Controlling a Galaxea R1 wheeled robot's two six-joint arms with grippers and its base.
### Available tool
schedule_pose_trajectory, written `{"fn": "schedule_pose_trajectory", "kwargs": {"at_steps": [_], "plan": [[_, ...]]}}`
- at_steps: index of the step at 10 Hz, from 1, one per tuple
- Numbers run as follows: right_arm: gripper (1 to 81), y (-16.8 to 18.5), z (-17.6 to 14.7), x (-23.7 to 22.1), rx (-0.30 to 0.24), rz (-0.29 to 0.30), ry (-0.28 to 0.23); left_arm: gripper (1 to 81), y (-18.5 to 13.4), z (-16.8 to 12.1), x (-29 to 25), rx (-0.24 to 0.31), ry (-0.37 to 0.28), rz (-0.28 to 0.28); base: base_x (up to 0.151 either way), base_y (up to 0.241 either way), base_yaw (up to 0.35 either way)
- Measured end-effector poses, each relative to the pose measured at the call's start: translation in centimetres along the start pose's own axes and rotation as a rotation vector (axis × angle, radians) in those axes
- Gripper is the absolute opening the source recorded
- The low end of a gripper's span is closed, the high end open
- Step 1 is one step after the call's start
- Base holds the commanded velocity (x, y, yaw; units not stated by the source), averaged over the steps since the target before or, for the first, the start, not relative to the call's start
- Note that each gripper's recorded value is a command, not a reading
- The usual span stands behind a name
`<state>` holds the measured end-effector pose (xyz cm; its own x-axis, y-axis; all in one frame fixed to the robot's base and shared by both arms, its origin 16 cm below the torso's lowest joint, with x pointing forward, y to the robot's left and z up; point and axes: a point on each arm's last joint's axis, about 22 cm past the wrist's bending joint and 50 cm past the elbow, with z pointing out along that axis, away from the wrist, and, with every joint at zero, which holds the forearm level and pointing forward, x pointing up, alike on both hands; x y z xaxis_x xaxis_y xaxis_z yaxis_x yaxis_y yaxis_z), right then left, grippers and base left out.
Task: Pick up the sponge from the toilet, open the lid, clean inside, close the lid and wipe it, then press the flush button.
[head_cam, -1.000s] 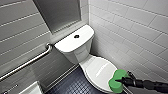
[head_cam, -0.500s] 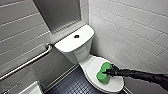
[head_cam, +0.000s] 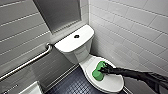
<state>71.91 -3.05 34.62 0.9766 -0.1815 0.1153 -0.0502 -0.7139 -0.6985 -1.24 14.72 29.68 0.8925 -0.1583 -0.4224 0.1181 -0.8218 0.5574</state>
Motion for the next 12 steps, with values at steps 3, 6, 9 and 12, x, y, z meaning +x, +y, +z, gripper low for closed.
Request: {"fn": "schedule_pose_trajectory", "kwargs": {"at_steps": [3,6,9,12], "plan": [[1.0,2.6,0.8,-2.4,-0.008,0.047,0.055,81.1,0.0,0.0,0.0,0.000,-0.001,0.000,0.000,0.000,0.000],[1.0,6.4,-1.9,-4.3,-0.026,0.074,0.051,81.1,0.0,0.0,0.0,0.000,0.000,0.000,0.000,0.000,0.000],[1.0,11.7,-7.7,-6.4,-0.062,0.105,0.036,81.1,0.1,0.1,-0.2,-0.002,-0.003,-0.001,0.000,0.000,0.000],[1.0,16.9,-13.1,-10.5,-0.109,0.157,0.042,81.1,0.3,0.2,-0.2,-0.005,-0.003,0.000,0.000,0.000,0.000]]}}
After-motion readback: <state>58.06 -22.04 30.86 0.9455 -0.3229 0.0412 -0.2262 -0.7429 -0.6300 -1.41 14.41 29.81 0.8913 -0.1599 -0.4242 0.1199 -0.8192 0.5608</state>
